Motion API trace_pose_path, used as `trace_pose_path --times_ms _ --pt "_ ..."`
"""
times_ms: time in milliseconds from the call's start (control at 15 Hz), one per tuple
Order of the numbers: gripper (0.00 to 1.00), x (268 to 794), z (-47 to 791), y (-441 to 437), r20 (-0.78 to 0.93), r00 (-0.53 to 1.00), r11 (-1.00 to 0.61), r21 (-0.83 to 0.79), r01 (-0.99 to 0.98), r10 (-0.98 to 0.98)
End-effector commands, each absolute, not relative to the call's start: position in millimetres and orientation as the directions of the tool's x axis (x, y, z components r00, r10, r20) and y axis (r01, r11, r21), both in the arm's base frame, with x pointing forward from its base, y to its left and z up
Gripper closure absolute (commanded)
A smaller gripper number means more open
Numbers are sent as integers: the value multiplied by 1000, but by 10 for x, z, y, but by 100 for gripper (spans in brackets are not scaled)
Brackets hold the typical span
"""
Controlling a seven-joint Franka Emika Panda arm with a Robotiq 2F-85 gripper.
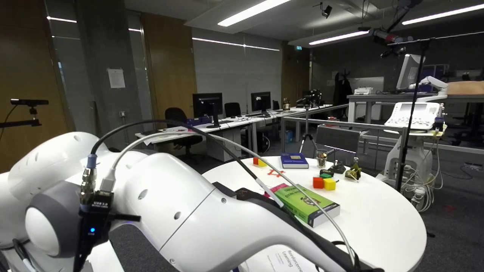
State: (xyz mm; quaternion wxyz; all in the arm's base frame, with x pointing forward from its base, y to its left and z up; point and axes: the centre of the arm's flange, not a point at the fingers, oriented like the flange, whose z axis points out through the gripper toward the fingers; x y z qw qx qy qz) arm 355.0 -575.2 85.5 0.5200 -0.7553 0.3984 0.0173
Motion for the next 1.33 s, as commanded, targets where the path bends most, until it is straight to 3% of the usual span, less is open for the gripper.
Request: trace_pose_path --times_ms 0,1267 --pt "0 3625 749 -5839 -421 721 -108 -820 -562 -550" --pt "0 3843 207 -5711 -319 761 -44 -909 -414 -565"
